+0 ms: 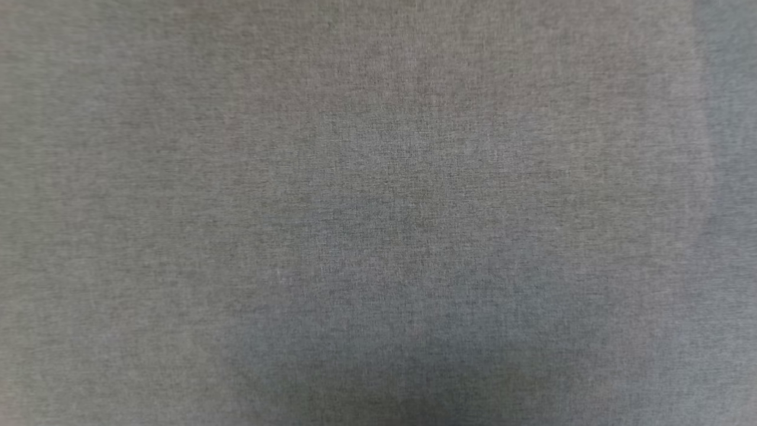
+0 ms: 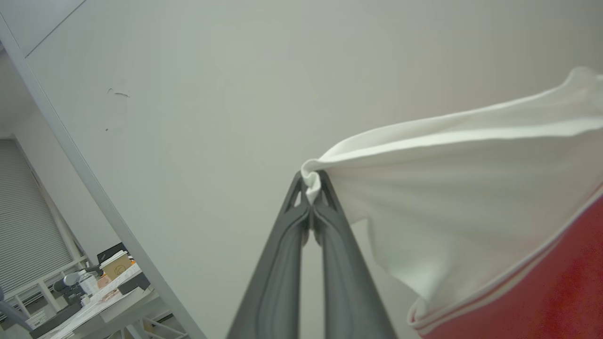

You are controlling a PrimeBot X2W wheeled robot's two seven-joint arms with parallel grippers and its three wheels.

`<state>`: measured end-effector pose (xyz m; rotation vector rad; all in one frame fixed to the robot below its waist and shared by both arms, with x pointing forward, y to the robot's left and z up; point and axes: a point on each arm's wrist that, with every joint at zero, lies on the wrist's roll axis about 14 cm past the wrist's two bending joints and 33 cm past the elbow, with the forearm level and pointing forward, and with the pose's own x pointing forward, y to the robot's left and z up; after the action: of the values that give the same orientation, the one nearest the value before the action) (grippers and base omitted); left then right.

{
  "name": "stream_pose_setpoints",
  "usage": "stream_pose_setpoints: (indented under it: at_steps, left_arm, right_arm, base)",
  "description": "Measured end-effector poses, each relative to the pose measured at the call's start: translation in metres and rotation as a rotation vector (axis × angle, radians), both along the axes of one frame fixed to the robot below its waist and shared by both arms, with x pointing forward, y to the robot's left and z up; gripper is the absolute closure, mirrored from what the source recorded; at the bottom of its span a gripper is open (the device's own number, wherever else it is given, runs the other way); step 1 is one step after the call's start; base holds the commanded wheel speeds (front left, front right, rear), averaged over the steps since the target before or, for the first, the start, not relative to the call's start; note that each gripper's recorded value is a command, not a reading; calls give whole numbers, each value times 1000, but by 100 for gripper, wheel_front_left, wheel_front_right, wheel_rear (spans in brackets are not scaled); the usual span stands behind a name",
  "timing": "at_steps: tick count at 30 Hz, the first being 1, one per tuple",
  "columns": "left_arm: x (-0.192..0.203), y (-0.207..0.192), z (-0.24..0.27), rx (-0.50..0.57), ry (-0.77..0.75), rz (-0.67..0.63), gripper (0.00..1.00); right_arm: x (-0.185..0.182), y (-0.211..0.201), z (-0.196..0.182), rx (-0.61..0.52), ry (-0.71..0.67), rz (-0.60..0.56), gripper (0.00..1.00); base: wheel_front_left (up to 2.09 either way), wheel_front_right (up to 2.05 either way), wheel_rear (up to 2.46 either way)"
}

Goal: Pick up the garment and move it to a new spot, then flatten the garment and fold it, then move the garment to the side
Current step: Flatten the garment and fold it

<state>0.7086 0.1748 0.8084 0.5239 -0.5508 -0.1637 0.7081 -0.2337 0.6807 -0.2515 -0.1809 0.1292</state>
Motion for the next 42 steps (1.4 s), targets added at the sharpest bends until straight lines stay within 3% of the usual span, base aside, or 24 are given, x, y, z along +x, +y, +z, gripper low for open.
stream_pose_setpoints:
  at_steps: [7, 10, 16, 29, 37, 42]
  left_arm:
    - [47, 4, -69, -7, 59, -10, 100]
    - [52, 0, -103, 7, 84, -41, 100]
    - [41, -18, -200, -61, 265, -114, 100]
    - [-64, -39, -303, -166, 522, -165, 100]
    - [-152, -4, -348, -208, 706, -64, 100]
    - [-207, 17, -360, -240, 793, -12, 100]
  right_arm:
    - [33, 9, -52, 0, -1, 11, 100]
    - [37, 18, -73, 13, 4, 34, 100]
    - [24, 43, -121, 0, 61, 103, 100]
    - [-62, 74, -207, 45, 304, 222, 100]
    - [-137, 63, -240, 127, 470, 211, 100]
    - [-174, 62, -242, 166, 519, 219, 100]
  base:
    - [0, 0, 0]
    - [0, 0, 0]
    - [0, 0, 0]
    - [0, 0, 0]
    - [0, 0, 0]
    - [0, 0, 0]
